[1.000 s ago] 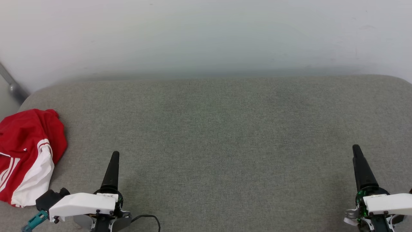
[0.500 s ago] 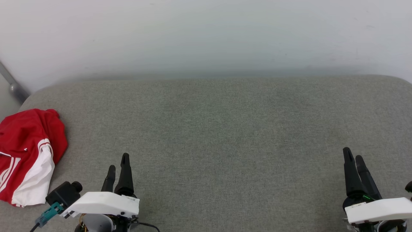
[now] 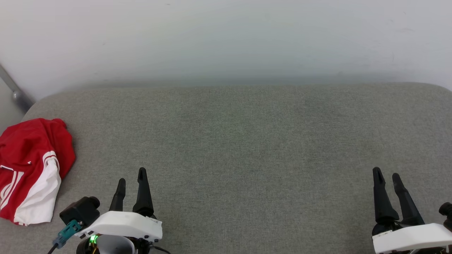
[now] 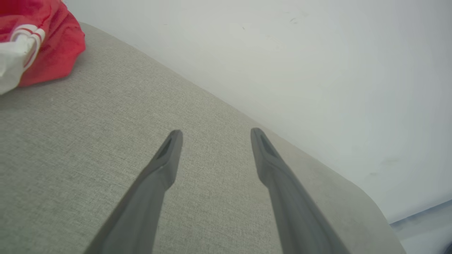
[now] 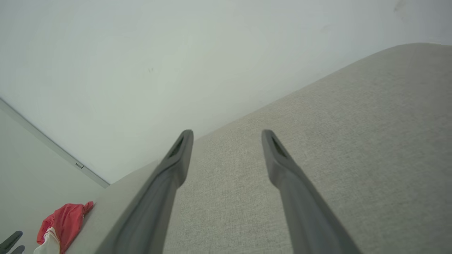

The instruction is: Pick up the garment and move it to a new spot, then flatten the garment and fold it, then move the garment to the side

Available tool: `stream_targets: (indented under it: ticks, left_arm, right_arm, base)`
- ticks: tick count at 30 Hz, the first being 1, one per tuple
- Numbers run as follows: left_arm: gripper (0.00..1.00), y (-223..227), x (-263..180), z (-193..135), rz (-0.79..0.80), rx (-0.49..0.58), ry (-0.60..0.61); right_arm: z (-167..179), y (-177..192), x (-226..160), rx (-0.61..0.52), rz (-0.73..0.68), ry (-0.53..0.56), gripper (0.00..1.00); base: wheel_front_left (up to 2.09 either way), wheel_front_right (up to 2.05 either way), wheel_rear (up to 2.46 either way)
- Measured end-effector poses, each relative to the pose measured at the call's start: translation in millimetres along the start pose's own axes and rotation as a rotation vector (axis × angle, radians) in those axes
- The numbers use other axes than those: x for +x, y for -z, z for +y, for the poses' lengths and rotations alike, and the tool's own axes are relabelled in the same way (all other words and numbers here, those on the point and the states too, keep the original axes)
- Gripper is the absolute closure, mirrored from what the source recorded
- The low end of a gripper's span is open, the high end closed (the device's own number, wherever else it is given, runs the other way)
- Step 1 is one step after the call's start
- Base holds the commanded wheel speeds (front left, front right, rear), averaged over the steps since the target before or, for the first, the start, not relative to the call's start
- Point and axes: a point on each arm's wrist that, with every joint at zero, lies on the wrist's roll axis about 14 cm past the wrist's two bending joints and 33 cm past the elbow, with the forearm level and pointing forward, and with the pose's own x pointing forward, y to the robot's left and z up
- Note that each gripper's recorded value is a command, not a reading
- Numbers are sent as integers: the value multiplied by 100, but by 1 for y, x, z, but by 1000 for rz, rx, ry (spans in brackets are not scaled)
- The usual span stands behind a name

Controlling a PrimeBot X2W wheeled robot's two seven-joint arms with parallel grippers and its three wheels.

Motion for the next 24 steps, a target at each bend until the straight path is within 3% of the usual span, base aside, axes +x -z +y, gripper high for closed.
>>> stream_targets:
  ticks: [24]
  left_arm:
    - [0, -3, -6, -17, -74, 265, 53]
  right_arm:
    - [14, -10, -4, -249, -53, -60, 0]
  base:
    - [0, 0, 0]
